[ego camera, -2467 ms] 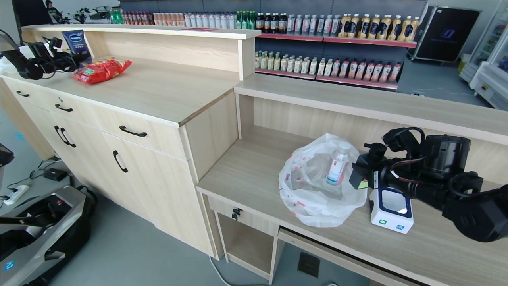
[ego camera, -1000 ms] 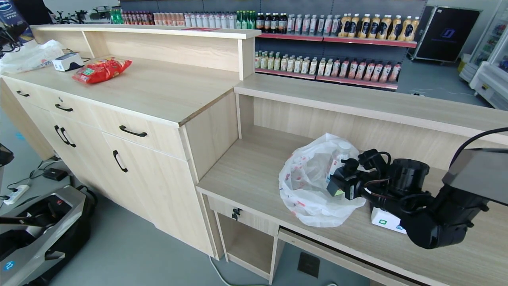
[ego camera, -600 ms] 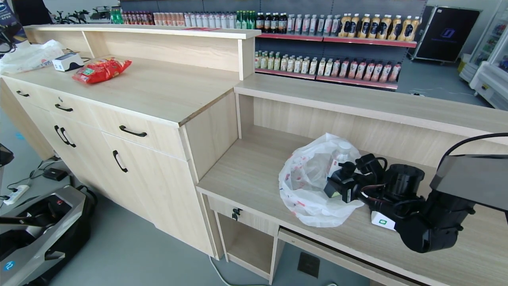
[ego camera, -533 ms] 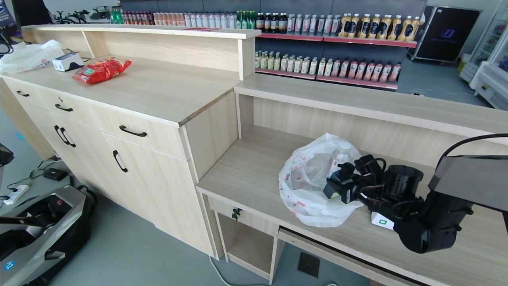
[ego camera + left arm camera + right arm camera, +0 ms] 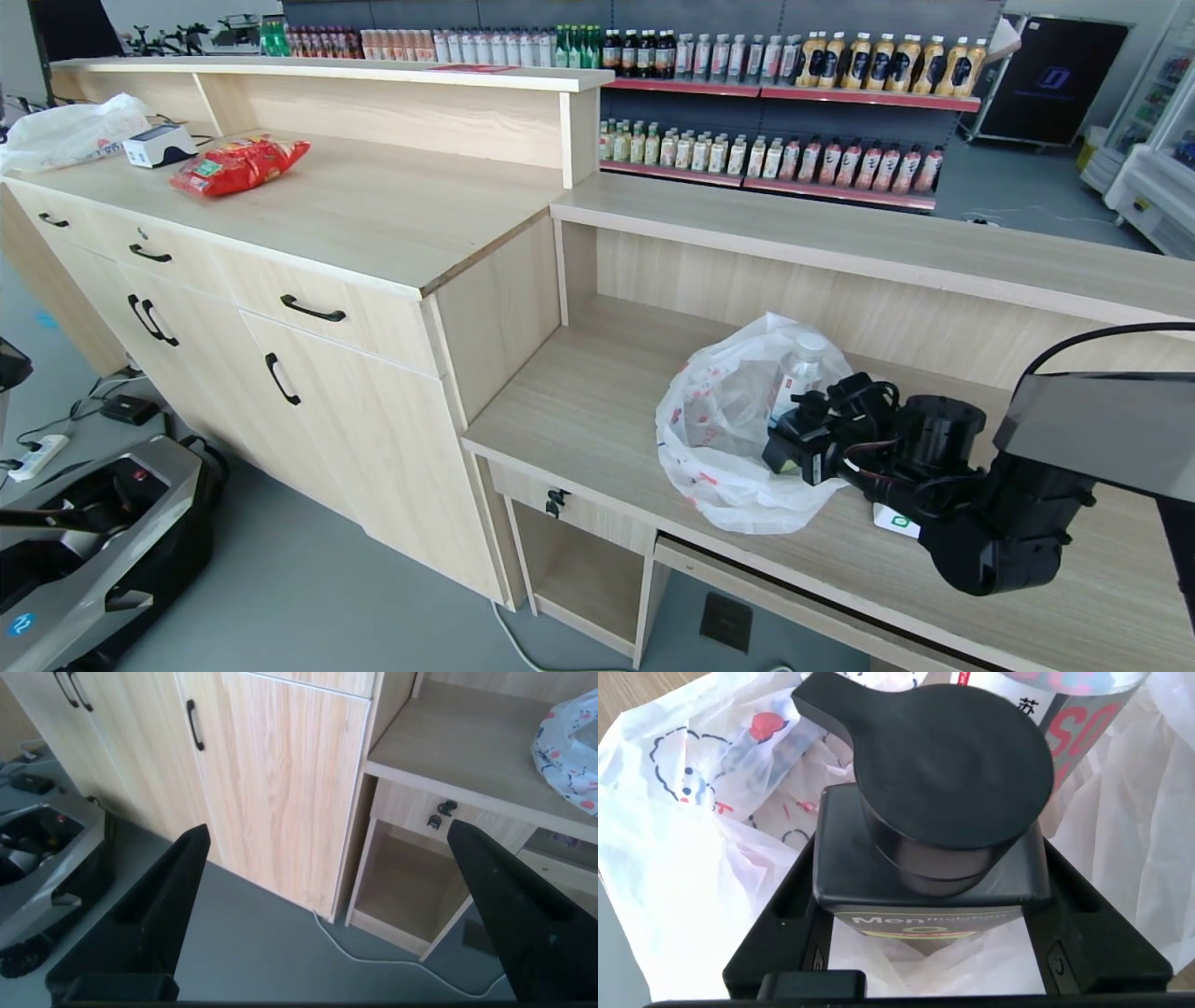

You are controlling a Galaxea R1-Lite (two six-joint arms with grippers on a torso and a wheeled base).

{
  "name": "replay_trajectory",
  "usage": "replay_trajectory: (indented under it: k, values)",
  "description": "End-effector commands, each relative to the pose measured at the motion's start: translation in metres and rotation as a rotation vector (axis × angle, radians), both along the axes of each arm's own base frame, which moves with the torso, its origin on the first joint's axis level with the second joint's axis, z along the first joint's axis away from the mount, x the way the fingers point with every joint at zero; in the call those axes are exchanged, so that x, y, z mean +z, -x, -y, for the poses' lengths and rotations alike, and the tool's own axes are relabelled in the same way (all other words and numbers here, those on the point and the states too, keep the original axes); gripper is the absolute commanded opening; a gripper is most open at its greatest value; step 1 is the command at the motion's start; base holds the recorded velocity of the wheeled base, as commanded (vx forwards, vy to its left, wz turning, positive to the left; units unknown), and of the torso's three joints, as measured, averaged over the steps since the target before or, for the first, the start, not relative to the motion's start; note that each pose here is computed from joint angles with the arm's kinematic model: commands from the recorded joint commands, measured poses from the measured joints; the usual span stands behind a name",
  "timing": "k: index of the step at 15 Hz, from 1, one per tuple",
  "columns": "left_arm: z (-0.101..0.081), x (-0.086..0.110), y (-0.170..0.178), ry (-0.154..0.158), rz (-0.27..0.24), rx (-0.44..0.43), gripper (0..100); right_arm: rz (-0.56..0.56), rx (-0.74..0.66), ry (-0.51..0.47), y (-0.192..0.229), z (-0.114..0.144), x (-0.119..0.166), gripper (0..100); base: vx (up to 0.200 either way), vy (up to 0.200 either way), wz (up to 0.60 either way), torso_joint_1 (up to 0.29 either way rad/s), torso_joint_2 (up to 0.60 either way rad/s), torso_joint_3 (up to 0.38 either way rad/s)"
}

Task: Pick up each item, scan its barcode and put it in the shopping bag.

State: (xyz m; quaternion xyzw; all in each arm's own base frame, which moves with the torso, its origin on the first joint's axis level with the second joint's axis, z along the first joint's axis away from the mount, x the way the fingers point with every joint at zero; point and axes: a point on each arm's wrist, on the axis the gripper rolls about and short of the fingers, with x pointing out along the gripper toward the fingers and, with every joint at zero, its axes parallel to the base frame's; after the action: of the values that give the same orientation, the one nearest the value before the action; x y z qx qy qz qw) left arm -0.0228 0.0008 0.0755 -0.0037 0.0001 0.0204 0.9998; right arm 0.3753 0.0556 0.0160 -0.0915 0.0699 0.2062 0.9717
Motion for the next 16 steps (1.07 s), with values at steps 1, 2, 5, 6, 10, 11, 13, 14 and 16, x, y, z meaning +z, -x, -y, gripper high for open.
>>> replay_trajectory:
  k: [1, 2, 5, 6, 10, 11, 13, 14, 16]
  values:
    - [0.000, 0.000, 0.000, 0.000, 0.000, 0.001, 100, -0.006, 0.001, 0.001, 0.000, 0.000, -0.002, 0, 0.000, 0.000, 0.00, 0.000, 0.00, 0.000]
    - [0.000, 0.000, 0.000, 0.000, 0.000, 0.001, 100, -0.006, 0.001, 0.001, 0.000, 0.000, -0.003, 0, 0.000, 0.000, 0.00, 0.000, 0.00, 0.000]
    - [0.000, 0.000, 0.000, 0.000, 0.000, 0.002, 100, -0.008, 0.000, 0.003, 0.000, 0.000, -0.004, 0, 0.000, 0.000, 0.00, 0.000, 0.00, 0.000]
    - [0.000, 0.000, 0.000, 0.000, 0.000, 0.001, 100, -0.015, -0.002, 0.011, 0.000, 0.002, -0.005, 0, 0.000, 0.000, 0.00, 0.000, 0.00, 0.000]
    - [0.000, 0.000, 0.000, 0.000, 0.000, 0.001, 100, -0.023, -0.011, 0.018, 0.000, 0.006, -0.008, 0, 0.000, 0.000, 0.00, 0.000, 0.00, 0.000]
    - [0.000, 0.000, 0.000, 0.000, 0.000, 0.001, 100, -0.024, -0.014, 0.019, 0.000, 0.007, -0.008, 0, 0.000, 0.000, 0.00, 0.000, 0.00, 0.000]
    - [0.000, 0.000, 0.000, 0.000, 0.000, 0.002, 100, -0.029, -0.014, 0.026, -0.001, 0.007, -0.009, 0, 0.000, 0.000, 0.00, 0.000, 0.00, 0.000]
    - [0.000, 0.000, 0.000, 0.000, 0.000, 0.001, 100, -0.037, -0.016, 0.027, -0.001, 0.008, -0.011, 0, 0.000, 0.000, 0.00, 0.000, 0.00, 0.000]
    - [0.000, 0.000, 0.000, 0.000, 0.000, 0.001, 100, -0.049, -0.019, 0.028, 0.000, 0.009, -0.015, 0, 0.000, 0.000, 0.00, 0.000, 0.00, 0.000]
